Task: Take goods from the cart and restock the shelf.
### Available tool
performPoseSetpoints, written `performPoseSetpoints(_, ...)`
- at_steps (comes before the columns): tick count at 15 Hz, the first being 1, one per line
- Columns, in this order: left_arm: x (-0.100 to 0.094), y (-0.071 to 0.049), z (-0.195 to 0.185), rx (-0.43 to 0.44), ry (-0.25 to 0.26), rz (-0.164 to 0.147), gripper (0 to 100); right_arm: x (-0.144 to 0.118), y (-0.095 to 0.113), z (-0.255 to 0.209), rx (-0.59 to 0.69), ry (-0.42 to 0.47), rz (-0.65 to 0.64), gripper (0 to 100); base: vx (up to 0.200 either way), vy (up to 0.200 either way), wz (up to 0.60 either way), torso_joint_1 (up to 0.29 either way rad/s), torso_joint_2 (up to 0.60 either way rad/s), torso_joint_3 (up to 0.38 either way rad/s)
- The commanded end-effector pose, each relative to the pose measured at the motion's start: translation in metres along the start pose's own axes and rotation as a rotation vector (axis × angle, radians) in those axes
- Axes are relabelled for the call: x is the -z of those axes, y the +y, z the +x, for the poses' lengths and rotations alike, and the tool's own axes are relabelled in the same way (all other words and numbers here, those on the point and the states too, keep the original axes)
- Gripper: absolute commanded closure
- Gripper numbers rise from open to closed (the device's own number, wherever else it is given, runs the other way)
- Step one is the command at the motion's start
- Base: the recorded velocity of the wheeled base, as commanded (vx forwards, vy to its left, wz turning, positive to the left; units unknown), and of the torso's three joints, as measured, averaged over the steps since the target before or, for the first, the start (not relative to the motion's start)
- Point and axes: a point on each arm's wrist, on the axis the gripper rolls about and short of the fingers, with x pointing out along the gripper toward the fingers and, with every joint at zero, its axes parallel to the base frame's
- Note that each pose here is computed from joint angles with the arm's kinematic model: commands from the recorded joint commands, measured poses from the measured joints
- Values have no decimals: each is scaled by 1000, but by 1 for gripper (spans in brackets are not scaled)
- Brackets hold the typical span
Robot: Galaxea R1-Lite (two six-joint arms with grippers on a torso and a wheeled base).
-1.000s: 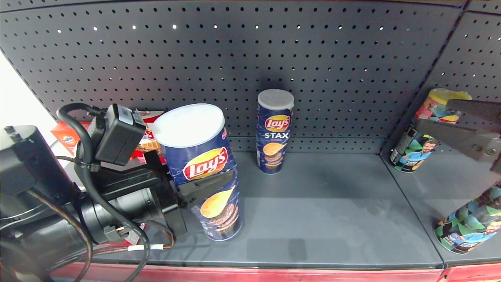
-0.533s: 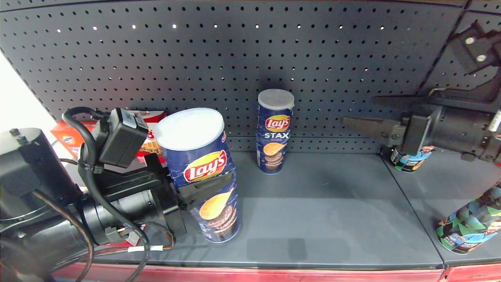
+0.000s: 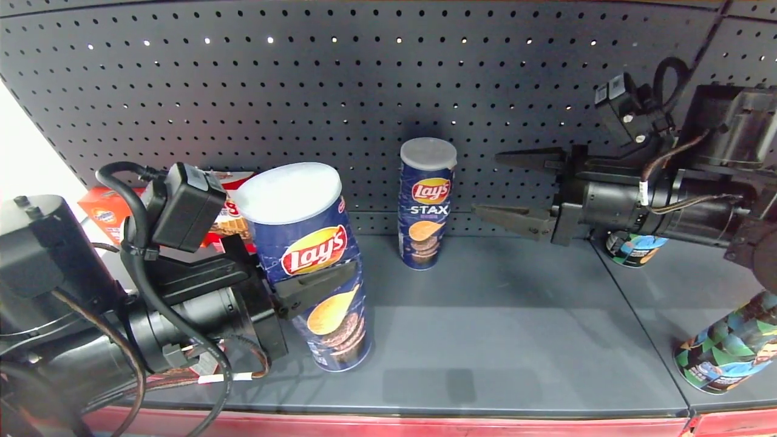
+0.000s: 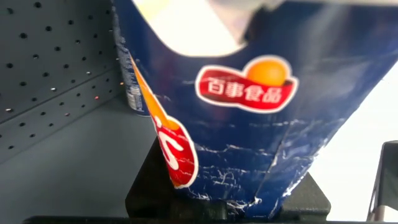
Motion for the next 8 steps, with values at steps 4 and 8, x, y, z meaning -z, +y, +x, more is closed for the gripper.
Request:
performPoseSetpoints(4, 0, 1, 1, -1, 0, 0, 100, 33, -14, 16, 0, 61, 42, 0, 0, 0, 0, 0, 0, 0)
performPoseSetpoints(8, 1, 1, 1, -1, 4, -2, 100, 46, -21, 33, 45, 98, 73, 0, 0, 0, 0, 0, 0, 0)
